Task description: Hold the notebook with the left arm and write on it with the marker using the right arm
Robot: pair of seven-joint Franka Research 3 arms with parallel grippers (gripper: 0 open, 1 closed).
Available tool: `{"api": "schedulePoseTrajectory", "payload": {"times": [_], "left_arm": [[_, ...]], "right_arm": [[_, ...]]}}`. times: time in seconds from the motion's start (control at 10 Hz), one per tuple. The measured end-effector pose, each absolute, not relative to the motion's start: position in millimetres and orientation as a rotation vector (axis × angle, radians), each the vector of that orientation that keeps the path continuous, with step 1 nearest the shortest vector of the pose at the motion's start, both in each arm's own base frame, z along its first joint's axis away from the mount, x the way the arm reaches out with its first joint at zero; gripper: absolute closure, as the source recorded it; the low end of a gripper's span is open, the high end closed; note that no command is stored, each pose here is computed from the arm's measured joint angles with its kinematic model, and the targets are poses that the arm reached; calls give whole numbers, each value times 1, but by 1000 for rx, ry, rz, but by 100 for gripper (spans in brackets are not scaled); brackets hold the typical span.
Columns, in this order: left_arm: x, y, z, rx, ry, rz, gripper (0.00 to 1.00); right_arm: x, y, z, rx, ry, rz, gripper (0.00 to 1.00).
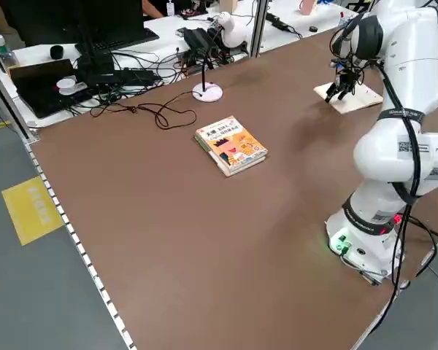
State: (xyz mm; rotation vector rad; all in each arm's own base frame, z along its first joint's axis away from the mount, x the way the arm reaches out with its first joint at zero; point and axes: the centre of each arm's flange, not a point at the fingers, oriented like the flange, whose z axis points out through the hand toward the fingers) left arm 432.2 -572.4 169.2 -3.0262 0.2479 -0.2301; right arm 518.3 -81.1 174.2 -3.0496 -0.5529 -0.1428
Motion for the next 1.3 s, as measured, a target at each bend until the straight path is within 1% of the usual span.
{"api": "schedulePoseTrajectory", "payload": {"times": [0.3, 0.5, 0.9, 1.3], "left_arm": [[432, -572, 169, -3026, 248, -230, 0], [432, -572, 169, -3026, 248, -230, 0], [432, -572, 169, -3027, 248, -230, 0], [432, -572, 169, -3027, 248, -230, 0]], "right_arm": [[518, -82, 174, -3051, -499, -146, 84], [519, -83, 174, -3037, -292, -117, 84], [528, -40, 181, -2873, 130, 217, 84], [536, 2, 202, -2657, 396, 410, 84]]}}
